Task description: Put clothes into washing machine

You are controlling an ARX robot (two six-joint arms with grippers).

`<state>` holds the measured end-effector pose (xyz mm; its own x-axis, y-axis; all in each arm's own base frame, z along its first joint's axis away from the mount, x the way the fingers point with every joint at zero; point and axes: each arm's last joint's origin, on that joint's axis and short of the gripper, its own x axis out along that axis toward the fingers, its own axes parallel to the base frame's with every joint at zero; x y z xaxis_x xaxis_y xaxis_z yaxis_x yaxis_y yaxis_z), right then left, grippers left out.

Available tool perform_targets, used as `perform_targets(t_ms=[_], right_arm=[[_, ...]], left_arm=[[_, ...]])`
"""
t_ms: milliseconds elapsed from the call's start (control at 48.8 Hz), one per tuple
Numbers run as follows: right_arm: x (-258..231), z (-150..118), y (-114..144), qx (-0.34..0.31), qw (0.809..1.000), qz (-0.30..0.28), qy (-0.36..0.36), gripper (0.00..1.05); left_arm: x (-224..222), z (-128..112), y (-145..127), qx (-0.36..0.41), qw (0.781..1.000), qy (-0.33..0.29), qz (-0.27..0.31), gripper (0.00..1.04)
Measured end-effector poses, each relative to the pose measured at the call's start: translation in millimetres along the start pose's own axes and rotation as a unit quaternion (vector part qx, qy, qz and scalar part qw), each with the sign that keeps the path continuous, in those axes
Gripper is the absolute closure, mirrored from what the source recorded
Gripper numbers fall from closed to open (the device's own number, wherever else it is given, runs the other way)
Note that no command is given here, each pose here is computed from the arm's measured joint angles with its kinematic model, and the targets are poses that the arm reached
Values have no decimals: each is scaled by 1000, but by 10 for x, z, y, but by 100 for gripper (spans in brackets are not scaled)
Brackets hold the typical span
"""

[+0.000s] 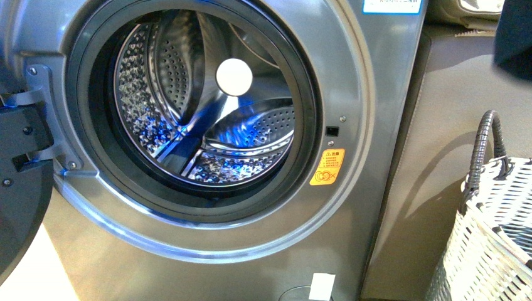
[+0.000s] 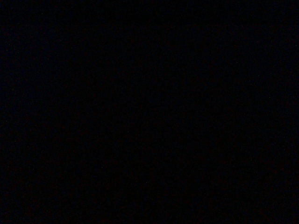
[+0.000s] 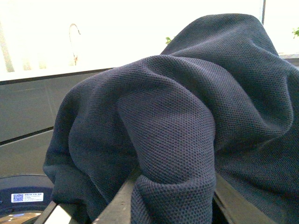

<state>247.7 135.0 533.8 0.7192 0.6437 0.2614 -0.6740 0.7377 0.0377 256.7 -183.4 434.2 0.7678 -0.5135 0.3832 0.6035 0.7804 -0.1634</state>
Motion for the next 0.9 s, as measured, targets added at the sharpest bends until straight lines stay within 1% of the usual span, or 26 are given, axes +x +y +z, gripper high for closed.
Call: perform_targets(t_ms=[21, 103, 123, 205, 246, 267, 308, 349, 369, 390, 431, 513, 615, 656, 759, 902], right_arm=[[0, 0, -1, 0, 1000, 0, 0, 74], [-4, 12, 1, 0, 1000, 0, -2, 58], [-4, 13, 1, -1, 1000, 0, -3, 56], [-10, 32, 5, -1, 1000, 0, -6, 45], [-15, 42, 7, -2, 1000, 1, -7, 38], [-17, 45, 8, -2, 1000, 1, -8, 37], [-24, 56, 11, -2, 1000, 1, -9, 28], [-29, 62, 13, -3, 1000, 1, -10, 23], [-29, 62, 13, -2, 1000, 1, -10, 19], [-32, 65, 14, -3, 1000, 1, -10, 16], [-33, 66, 14, -2, 1000, 1, -11, 6], [-33, 66, 14, -2, 1000, 1, -11, 8], [-33, 66, 14, -2, 1000, 1, -11, 8], [-33, 66, 14, -2, 1000, 1, -11, 8], [-33, 66, 14, -2, 1000, 1, -11, 8], [-33, 66, 14, -2, 1000, 1, -11, 8]], left_arm=[[-8, 6, 5, 0, 1000, -2, 0, 27], [-29, 23, 39, 0, 1000, -6, 6, 41], [-33, 27, 49, 1, 1000, -7, 9, 45], [-45, 38, 93, 3, 1000, -12, 19, 55], [-51, 43, 124, 5, 1000, -15, 25, 61], [-56, 47, 146, 6, 999, -17, 29, 64], [-71, 54, 199, 10, 999, -20, 38, 71], [-94, 56, 261, 14, 999, -23, 47, 78], [-103, 58, 277, 15, 998, -23, 49, 80], [-132, 51, 327, 18, 998, -23, 54, 85], [-203, 38, 421, 21, 998, -19, 63, 90], [-381, -16, 599, 26, 996, -12, 81, 93], [-709, -151, 842, 37, 994, 2, 102, 93], [-832, -245, 939, 41, 992, 13, 115, 93], [-979, -429, 1092, 47, 989, 32, 139, 93], [-1120, -751, 1315, 63, 981, 60, 175, 93]])
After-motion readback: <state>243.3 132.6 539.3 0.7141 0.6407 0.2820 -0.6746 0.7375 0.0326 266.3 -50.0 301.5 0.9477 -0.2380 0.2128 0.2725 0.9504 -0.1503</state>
